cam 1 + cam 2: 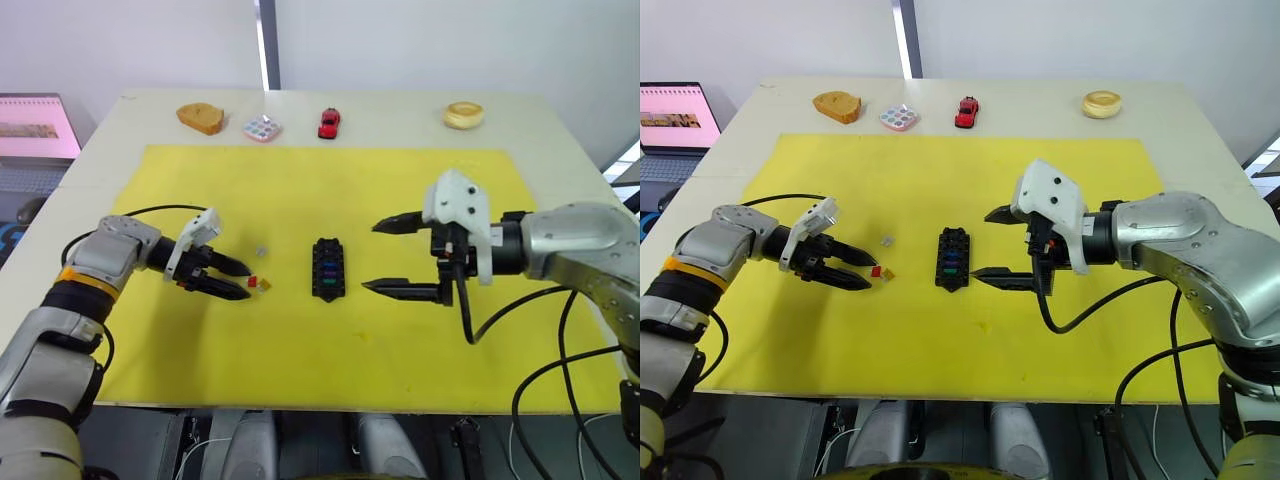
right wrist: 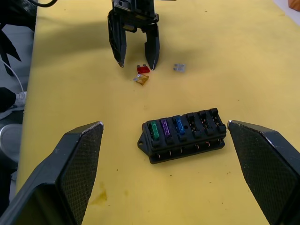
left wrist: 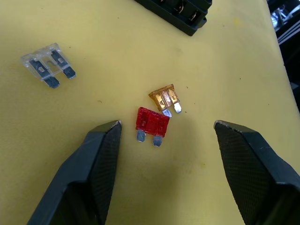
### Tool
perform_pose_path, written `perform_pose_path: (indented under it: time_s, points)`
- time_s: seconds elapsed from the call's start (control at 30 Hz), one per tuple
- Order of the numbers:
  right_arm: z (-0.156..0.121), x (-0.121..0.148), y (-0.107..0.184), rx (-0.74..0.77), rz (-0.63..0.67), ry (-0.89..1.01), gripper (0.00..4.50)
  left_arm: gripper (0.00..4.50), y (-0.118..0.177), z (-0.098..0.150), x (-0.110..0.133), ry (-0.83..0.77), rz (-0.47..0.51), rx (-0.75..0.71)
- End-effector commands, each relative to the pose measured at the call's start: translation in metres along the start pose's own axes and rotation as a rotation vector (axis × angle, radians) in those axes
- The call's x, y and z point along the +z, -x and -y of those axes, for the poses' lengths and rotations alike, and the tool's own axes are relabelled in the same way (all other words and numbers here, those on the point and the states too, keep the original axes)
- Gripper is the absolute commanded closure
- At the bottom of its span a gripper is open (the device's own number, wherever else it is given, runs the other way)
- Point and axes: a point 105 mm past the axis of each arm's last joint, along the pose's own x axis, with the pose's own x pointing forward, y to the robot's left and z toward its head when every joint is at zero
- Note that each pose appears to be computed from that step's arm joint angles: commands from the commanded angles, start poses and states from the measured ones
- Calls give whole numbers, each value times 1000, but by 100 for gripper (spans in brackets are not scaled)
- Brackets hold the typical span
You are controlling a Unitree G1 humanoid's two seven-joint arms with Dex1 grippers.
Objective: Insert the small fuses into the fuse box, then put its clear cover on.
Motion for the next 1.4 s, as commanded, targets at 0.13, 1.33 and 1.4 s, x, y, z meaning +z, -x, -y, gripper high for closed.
perform_pose_path:
  time_s: [0.13,1.33,1.4]
  points:
    - [1,11,3,-13,25,55,0,171,4,0,-6,28,-3,14]
    - [-1,11,-2,4,33,57,0,443,21,8,8,58,118,48]
    - [-1,11,-2,7,33,57,0,443,21,10,3,53,101,51]
